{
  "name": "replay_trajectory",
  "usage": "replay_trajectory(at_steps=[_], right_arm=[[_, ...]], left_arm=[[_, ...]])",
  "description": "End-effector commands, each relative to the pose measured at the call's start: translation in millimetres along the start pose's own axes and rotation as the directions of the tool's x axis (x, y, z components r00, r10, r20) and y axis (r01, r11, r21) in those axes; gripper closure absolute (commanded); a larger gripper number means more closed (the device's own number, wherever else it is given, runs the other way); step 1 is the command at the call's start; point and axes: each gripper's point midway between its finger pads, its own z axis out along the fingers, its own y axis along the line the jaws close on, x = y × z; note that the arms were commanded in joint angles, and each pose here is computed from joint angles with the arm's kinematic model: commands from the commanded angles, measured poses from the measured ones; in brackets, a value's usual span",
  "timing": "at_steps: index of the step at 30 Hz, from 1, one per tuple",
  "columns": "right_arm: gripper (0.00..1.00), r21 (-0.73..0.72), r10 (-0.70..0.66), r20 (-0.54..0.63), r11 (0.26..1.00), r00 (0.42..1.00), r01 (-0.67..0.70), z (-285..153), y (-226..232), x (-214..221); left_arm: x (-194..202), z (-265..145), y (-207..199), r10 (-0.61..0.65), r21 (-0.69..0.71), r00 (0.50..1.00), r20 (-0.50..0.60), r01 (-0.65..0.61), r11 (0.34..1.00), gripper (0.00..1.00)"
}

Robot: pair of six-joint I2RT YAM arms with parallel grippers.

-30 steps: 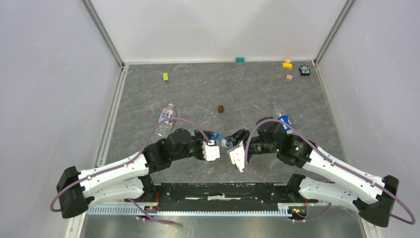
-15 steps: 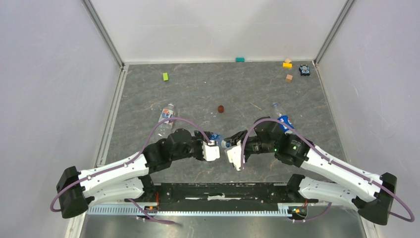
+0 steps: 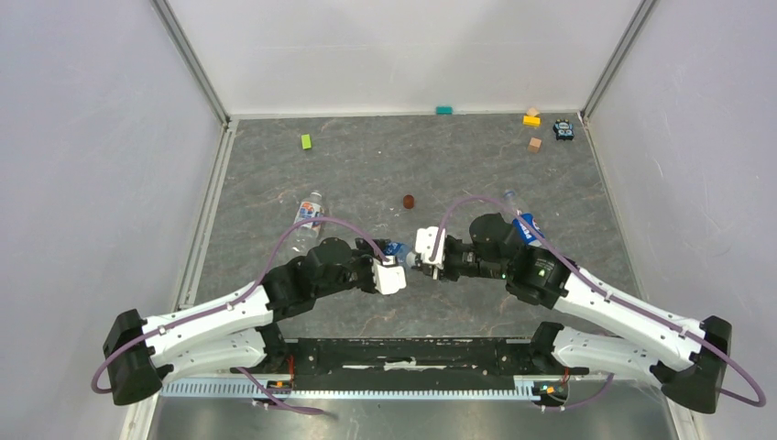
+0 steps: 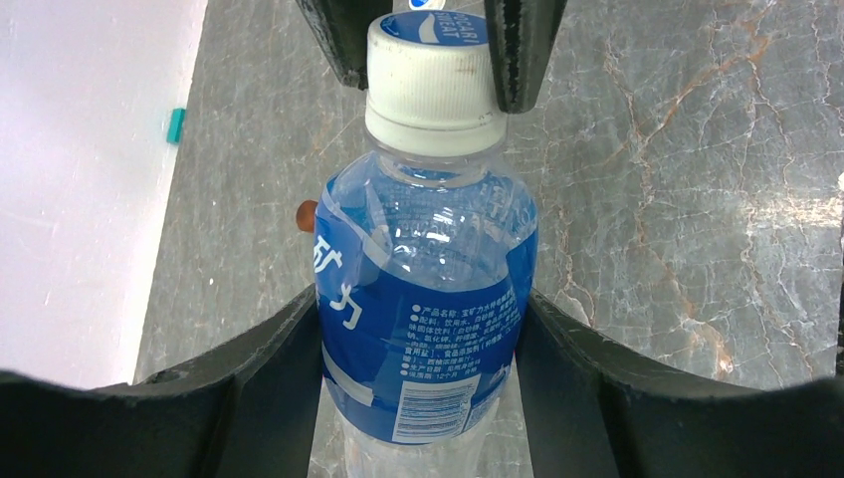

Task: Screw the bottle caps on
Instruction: Screw the bottle cap onto the plastic bottle.

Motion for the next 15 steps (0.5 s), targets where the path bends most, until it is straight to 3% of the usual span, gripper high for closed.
replay_trajectory(at_steps=[1,7,9,15], right_arm=[[0.95,0.093,0.197,0.086,0.975,0.977,-0.204,1.6,-15.5,-21.6],[0.43,0.185,0.133,0.162,0.969,0.978,-0.163,-19.6,-33.9,-42.3],[0.02,0.243,0.111,0.190,0.957,0.976,-0.156,-31.9,-42.4,-47.1],[0.02,0.417,0.102,0.270,0.884,0.957,-0.212,-68.0,-59.0,-38.0]], left_arm=[[-22.7,-4.2,19.5,0.016,-0.073,0.997,0.074,-0.010,0.997,0.98],[-17.3,-2.7,20.9,0.016,-0.085,0.999,0.050,-0.012,0.996,0.98],[-17.8,-1.4,21.0,0.002,-0.084,0.999,0.049,0.002,0.996,0.98],[-19.0,2.4,32.8,-0.083,-0.155,0.995,0.054,0.091,0.984,0.98]])
